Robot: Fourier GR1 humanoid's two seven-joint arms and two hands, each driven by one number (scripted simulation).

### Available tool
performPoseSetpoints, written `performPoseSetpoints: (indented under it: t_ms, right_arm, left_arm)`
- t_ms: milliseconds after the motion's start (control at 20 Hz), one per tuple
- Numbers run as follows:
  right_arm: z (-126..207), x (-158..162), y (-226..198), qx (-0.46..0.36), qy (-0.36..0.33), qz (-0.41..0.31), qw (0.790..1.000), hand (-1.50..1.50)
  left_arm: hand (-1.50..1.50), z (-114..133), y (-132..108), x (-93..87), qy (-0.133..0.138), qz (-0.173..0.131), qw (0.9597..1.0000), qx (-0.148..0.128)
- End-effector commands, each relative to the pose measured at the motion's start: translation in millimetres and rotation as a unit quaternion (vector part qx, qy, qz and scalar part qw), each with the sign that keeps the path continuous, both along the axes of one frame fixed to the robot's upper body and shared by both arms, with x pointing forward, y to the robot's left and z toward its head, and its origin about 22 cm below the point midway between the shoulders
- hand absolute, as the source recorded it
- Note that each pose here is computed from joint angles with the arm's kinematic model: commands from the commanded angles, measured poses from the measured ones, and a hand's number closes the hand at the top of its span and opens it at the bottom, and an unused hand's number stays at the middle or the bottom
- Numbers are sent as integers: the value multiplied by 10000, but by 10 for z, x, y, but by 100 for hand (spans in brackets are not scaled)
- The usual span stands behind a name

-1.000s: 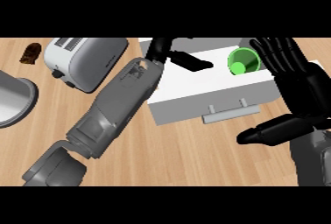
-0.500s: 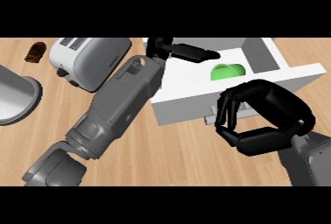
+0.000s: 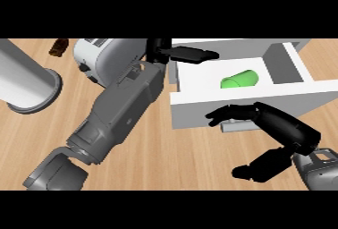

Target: Pick up the cup, place it into the drawer and close the drawer

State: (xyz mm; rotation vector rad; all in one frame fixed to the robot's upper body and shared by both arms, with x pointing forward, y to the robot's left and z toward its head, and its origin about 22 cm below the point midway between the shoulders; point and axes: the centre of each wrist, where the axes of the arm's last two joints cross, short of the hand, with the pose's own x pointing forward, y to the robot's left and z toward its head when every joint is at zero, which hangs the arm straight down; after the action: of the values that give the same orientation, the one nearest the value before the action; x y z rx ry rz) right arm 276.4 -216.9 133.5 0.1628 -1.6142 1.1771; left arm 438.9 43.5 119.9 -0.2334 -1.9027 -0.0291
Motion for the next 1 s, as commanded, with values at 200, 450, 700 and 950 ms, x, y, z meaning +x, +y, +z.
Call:
performPoseSetpoints:
  t_ms: [200, 450, 700, 950]
  right_arm:
    - [-769, 193, 132, -1228, 67, -546, 9909, -150]
    - [-1304, 418, 141, -1605, 366, -515, 9850, -150]
    - [-1517, 742, -26, -1630, 366, -894, 9819, 150]
    - [-1276, 1114, -323, -1074, -35, -1226, 9866, 150]
  left_arm:
    - [-150, -94, 51, -37, -106, -50, 9992, -377]
    - [-150, -307, 299, -81, -108, -83, 9980, -620]
    - [-150, -281, 754, -5, -60, -14, 9978, -659]
    - [-150, -505, 794, -150, 13, -119, 9971, -756]
